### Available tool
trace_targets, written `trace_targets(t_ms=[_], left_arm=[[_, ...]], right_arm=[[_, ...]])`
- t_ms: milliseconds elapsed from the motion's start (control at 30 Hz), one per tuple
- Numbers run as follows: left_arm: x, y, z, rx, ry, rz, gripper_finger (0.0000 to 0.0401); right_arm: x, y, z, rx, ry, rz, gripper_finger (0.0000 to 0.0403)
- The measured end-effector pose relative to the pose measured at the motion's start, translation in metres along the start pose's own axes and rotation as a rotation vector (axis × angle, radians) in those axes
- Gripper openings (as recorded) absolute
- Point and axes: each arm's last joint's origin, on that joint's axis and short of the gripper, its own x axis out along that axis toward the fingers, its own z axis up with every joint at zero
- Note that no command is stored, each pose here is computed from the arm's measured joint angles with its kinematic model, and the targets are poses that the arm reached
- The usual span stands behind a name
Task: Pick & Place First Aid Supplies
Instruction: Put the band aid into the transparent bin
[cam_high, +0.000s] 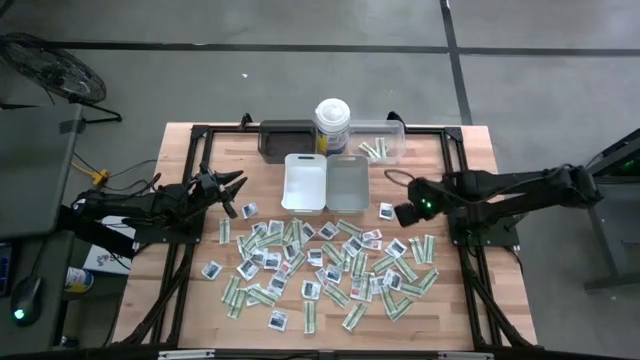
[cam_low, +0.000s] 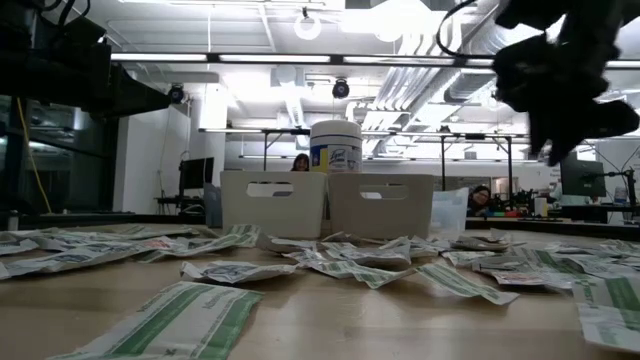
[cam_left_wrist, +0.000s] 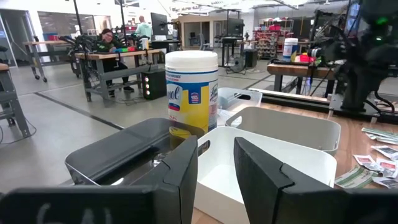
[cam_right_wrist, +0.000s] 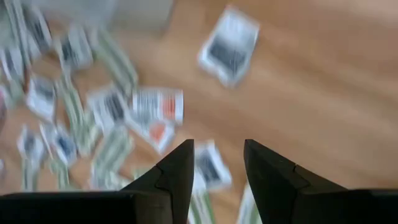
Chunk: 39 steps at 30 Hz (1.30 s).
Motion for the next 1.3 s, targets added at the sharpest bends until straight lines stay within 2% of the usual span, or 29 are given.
trace_targets(t_ms=[100,333,467,667,900,1033,1300], left_arm=[[0.000,0.000,0.000,0.001,0.001,-0.001,0.0101],[0.000,0.000,0.000,0.001,0.001,-0.001,0.0101],[0.000,0.000,0.000,0.001,0.001,-0.001,0.0101],[0.000,0.000,0.000,0.000,0.000,-0.001,0.0101],[0.000,0.000,0.000,0.000,0.001,-0.001,0.0101],[0.000,0.000,0.000,0.000,0.000,-0.001,0.0101],[0.000,0.000,0.000,0.000,0.000,0.000,0.0101]], right_arm=[[0.000,0.002,-0.012,-0.095,0.102,0.005,0.0133],[0.014,0.010,-0.032,-0.497,0.344,0.041,0.0133],[0.026,0.012,-0.035,-0.656,0.431,0.042,0.0133],[0.032,0.011,-0.034,-0.803,0.443,0.017,0.0133],[0.034,0.009,-0.028,-1.008,0.325,-0.067,0.0133],[0.036,0.005,-0.027,-1.101,0.363,-0.085,0.0133],[0.048,0.007,-0.024,-1.105,0.395,-0.108,0.0133]])
